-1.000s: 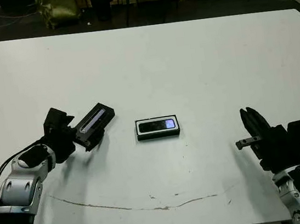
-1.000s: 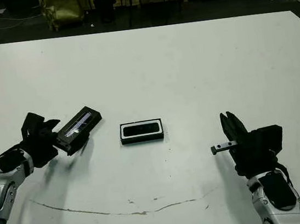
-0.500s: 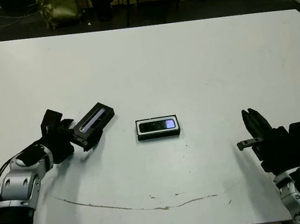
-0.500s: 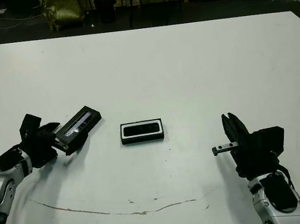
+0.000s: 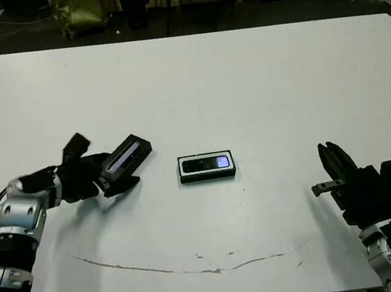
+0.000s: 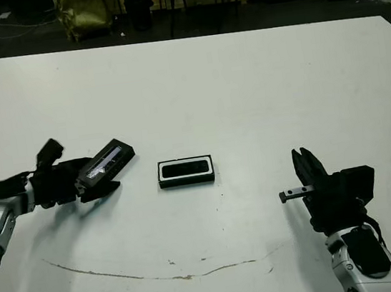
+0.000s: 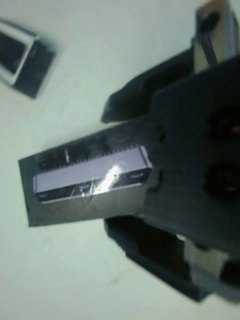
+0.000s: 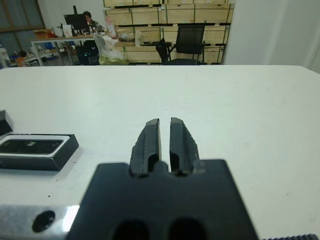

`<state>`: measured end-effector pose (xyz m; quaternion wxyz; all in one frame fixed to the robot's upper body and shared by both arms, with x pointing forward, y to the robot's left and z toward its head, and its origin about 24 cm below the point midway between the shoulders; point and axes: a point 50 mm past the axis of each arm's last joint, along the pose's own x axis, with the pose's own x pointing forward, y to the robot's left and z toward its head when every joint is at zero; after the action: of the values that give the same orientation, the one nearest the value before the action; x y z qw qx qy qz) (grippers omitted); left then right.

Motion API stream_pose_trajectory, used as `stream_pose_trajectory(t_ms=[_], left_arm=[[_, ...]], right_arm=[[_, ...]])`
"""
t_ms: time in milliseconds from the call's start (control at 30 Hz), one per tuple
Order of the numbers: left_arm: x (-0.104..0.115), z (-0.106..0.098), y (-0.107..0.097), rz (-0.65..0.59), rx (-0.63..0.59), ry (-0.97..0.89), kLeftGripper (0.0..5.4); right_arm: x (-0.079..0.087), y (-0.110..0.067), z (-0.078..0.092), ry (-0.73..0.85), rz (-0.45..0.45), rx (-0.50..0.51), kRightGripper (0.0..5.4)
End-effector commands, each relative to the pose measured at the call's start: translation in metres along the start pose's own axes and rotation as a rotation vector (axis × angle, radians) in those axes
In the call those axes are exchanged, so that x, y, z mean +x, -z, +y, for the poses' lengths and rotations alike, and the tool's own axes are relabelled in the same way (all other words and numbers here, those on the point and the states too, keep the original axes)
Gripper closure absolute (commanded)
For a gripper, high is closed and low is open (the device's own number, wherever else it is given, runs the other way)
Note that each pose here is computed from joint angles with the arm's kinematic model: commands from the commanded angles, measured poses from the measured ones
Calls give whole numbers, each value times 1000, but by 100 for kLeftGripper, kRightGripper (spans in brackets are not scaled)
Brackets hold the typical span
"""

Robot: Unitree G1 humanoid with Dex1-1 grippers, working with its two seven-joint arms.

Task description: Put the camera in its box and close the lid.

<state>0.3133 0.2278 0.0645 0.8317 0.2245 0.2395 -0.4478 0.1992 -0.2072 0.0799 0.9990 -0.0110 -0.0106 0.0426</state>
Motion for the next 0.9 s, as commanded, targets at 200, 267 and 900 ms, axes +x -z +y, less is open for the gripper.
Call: stream_pose_trajectory(t_ms=[200, 267, 900], left_arm=[[12, -35, 12, 299, 275, 108, 283], [13, -41, 10, 318, 314, 130, 283], [-43, 14, -78, 63, 298, -85, 286]], right_arm=[[-4, 5, -3, 33, 27, 6, 540], [-4, 5, -3, 33, 25, 5, 540], [-6, 8, 0, 47, 50, 17, 540]])
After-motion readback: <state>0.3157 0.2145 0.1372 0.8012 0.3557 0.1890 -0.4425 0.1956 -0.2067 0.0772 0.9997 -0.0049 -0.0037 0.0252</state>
